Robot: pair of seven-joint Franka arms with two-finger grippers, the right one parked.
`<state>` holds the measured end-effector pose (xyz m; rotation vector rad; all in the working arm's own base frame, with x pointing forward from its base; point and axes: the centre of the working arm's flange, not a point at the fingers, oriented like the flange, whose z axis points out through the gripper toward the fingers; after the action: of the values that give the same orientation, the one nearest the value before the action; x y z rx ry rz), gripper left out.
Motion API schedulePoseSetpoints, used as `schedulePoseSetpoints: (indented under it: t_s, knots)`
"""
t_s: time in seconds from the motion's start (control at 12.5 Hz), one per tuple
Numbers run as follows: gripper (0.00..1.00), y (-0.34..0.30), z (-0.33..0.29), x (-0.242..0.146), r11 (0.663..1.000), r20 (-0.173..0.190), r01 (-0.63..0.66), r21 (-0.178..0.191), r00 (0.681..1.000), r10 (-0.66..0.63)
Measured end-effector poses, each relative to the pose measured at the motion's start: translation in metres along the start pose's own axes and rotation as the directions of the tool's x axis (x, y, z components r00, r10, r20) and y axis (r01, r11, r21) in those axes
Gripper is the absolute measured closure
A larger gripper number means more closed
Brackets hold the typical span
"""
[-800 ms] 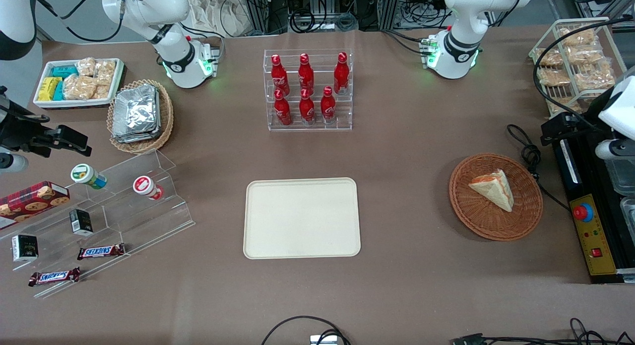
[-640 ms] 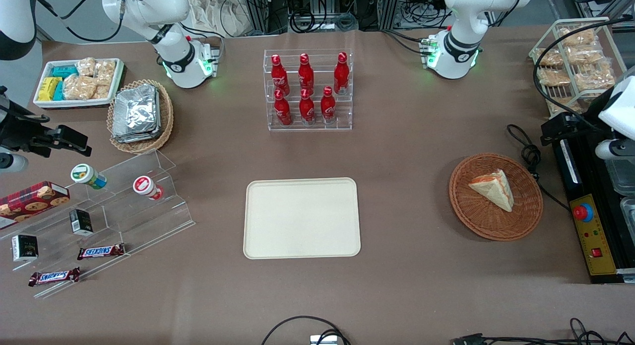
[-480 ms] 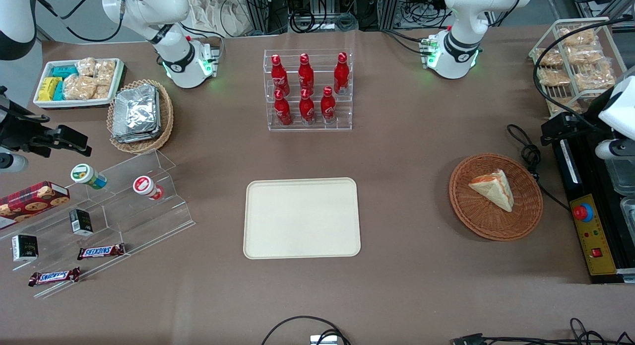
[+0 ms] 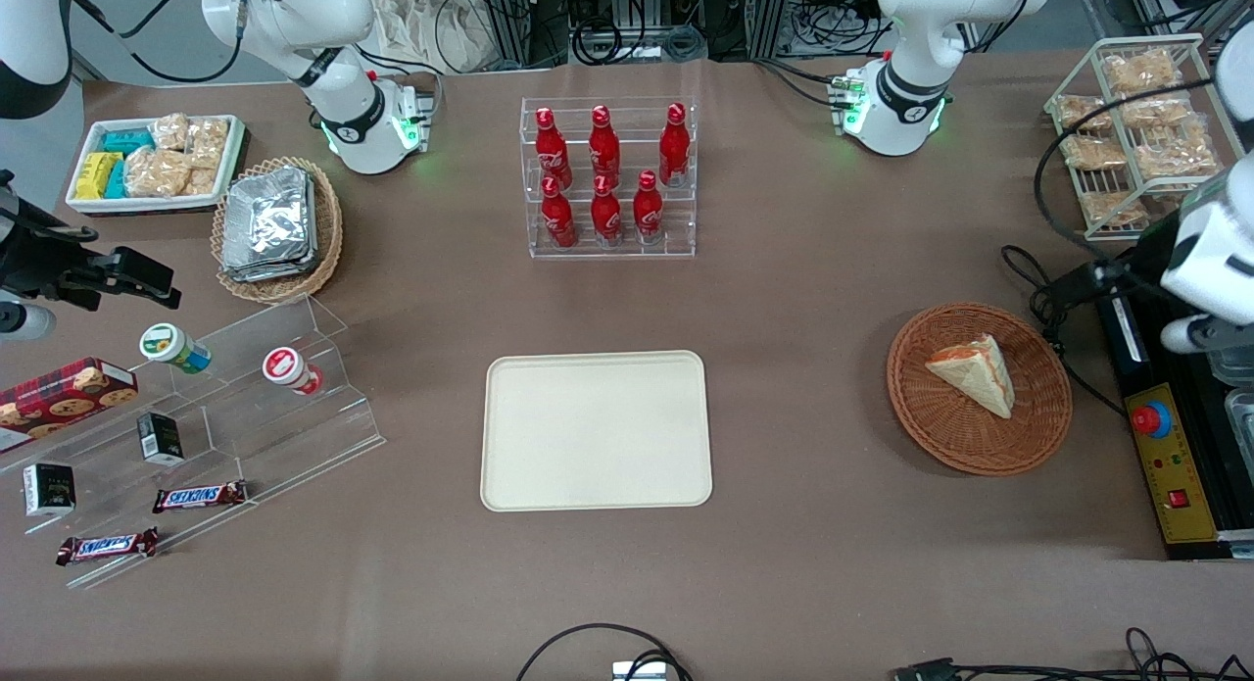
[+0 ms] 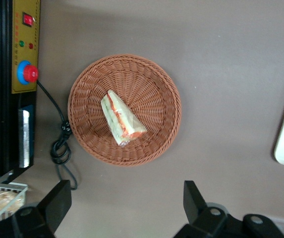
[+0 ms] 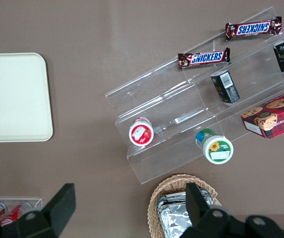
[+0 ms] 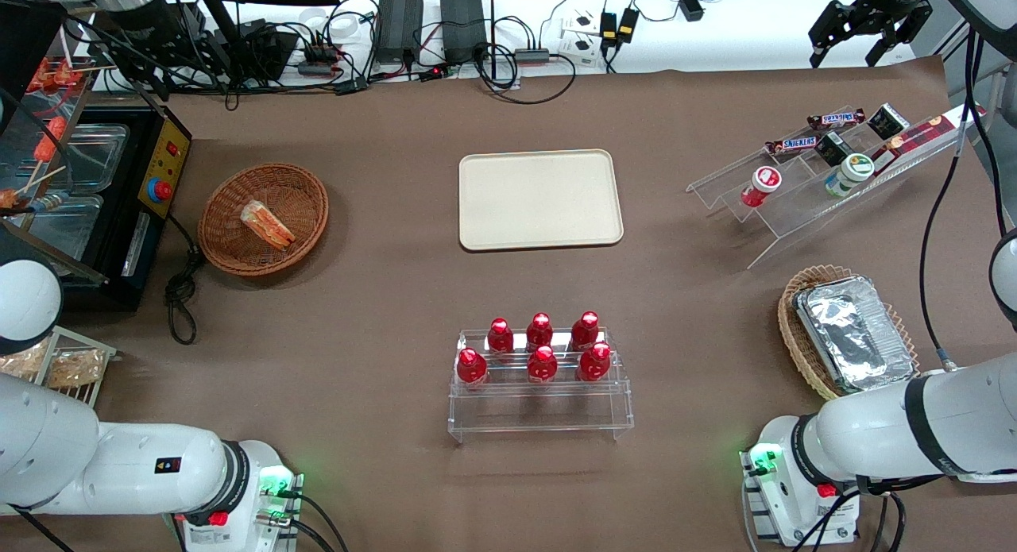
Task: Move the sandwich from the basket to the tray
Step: 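Move the open left gripper down over the wrapped sandwich in the wicker basket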
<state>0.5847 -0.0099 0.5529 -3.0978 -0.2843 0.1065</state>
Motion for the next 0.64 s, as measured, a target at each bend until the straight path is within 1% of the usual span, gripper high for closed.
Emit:
schedulePoseSetpoints:
  t_s: [0.16, 0.32, 0.64]
  knots:
    - [0.0, -0.014, 0.042, 0.006, 0.998, 0.002, 0.064, 0.001, 0.998, -0.064]
    - [0.0, -0.025, 0.069, 0.006, 0.992, 0.003, 0.123, 0.001, 0.992, -0.123]
    - [0.0, -0.028, 0.117, -0.001, 0.968, -0.026, 0.25, -0.013, 0.968, -0.25]
